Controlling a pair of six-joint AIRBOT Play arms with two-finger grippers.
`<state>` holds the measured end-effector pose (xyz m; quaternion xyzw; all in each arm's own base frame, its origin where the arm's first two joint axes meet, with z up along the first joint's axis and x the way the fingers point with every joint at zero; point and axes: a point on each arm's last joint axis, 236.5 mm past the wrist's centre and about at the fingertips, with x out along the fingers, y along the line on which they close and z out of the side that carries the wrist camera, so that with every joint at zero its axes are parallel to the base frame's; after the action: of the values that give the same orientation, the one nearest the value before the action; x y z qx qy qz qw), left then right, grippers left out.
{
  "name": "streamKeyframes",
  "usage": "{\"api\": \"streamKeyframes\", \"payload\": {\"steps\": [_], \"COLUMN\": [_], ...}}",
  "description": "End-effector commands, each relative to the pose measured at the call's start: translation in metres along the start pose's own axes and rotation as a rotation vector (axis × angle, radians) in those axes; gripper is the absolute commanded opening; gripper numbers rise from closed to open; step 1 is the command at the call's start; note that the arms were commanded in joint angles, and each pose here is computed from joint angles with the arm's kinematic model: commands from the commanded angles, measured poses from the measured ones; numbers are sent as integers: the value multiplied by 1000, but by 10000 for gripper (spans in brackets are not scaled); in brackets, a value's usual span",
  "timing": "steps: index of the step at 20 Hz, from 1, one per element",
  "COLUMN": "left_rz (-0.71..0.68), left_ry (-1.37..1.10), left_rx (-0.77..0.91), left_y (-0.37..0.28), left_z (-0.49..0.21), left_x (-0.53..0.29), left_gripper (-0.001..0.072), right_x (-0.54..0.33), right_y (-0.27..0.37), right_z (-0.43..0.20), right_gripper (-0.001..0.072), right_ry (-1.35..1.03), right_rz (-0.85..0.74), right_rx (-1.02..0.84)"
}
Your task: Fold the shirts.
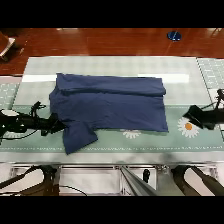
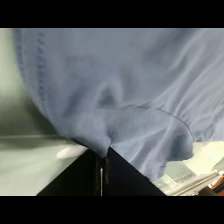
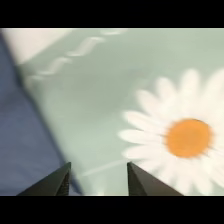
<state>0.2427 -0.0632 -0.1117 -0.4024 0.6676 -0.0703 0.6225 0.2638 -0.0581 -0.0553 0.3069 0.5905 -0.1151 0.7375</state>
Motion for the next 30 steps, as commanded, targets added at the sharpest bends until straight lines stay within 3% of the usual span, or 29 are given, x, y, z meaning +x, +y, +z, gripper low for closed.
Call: {"api": "streamKeyframes", "payload": {"steps": [1, 5, 9, 16, 17, 18, 19, 25, 30], "left_rz": [-6, -11, -12, -14, -16, -18, -22, -37, -51], "left_ry": [4, 6, 12, 0, -11, -22, -36, -221, -270], "left_rx": [34, 41, 64, 97, 108, 121, 139, 242, 319], "left_y": [-7, -9, -10, -13, -17, -21, -27, -82, -142], "left_z": [3, 4, 3, 8, 13, 18, 25, 96, 161], "left_x": [3, 1, 1, -2, -5, -9, -15, -70, -78], "left_gripper": [17, 17, 17, 17, 17, 17, 17, 16, 16], "right_x": [8, 26, 46, 78, 78, 76, 72, 25, 23], "right_y": [-39, 11, 24, 72, 82, 91, 103, 160, 191], "right_z": [-42, -80, -100, -75, -71, -66, -58, 27, 88], "right_gripper": [411, 410, 410, 393, 273, 96, 23, 23, 23], "right_ry": [147, 260, 380, 321, 318, 305, 280, 87, 22], "right_rz": [-74, 178, 197, 226, 231, 240, 256, 313, 339], "right_rx": [54, 53, 37, -5, -38, -89, -153, -295, -289]}}
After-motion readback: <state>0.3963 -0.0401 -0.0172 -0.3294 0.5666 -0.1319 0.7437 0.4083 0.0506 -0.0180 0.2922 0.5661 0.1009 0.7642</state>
